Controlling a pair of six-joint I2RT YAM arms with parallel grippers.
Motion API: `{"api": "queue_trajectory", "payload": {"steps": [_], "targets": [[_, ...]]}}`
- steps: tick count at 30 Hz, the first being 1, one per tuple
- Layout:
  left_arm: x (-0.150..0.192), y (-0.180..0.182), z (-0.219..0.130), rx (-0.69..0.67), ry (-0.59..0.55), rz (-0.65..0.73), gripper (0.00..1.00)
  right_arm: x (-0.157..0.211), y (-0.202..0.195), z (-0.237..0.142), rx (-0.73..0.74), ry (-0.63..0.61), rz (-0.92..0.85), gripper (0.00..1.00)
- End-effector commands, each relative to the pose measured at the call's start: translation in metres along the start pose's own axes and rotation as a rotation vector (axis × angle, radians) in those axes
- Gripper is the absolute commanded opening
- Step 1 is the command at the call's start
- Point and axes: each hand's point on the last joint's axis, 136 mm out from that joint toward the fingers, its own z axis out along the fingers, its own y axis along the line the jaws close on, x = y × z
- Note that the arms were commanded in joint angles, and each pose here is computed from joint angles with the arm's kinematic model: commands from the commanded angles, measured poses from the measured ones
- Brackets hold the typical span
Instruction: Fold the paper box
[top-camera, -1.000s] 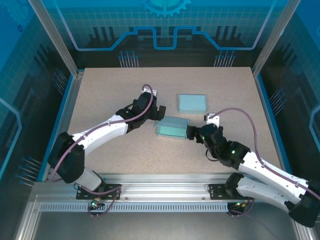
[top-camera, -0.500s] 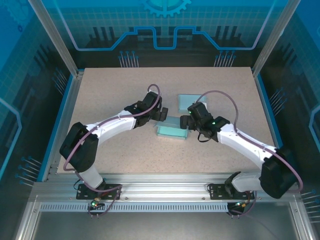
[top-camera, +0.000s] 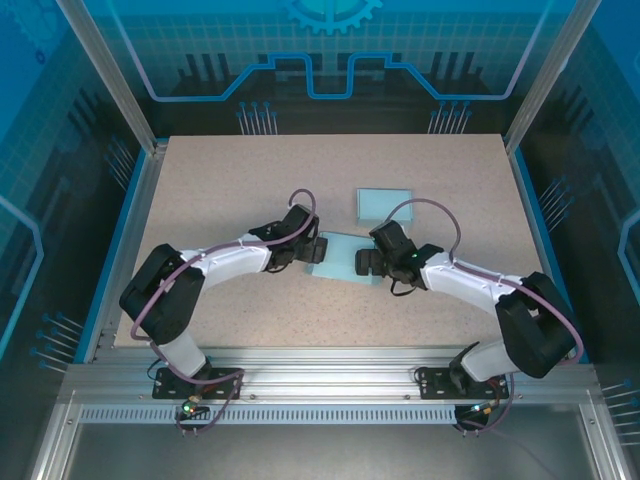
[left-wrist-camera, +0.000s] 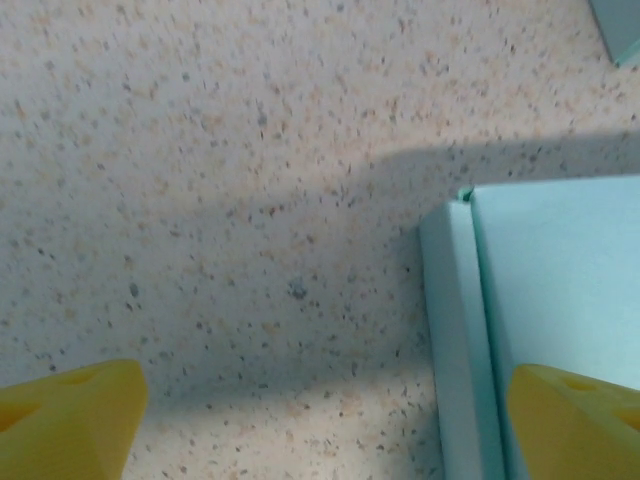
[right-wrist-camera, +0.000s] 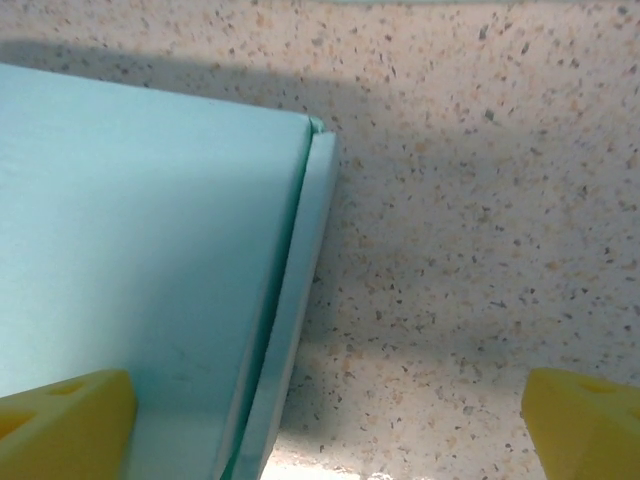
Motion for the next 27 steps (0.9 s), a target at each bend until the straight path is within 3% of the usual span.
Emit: {"api": "queue_trajectory", "payload": {"steps": [1, 15, 27], "targets": [[0.008, -0.006, 0.008, 0.044, 0.015, -0.049, 0.89, 0.008, -0.004, 0.01, 0.006, 0.022, 0.025, 1.0], [0.026, -0.003, 0.011, 0.062, 0.031, -0.087, 0.72, 0.009, -0.003, 0.011, -0.003, 0.021, 0.017, 1.0], [-0.001, -0.02, -0.026, 0.204, -0.061, -0.13, 0.72, -0.009, 0.014, -0.017, -0.118, -0.043, 0.012, 1.0]]}}
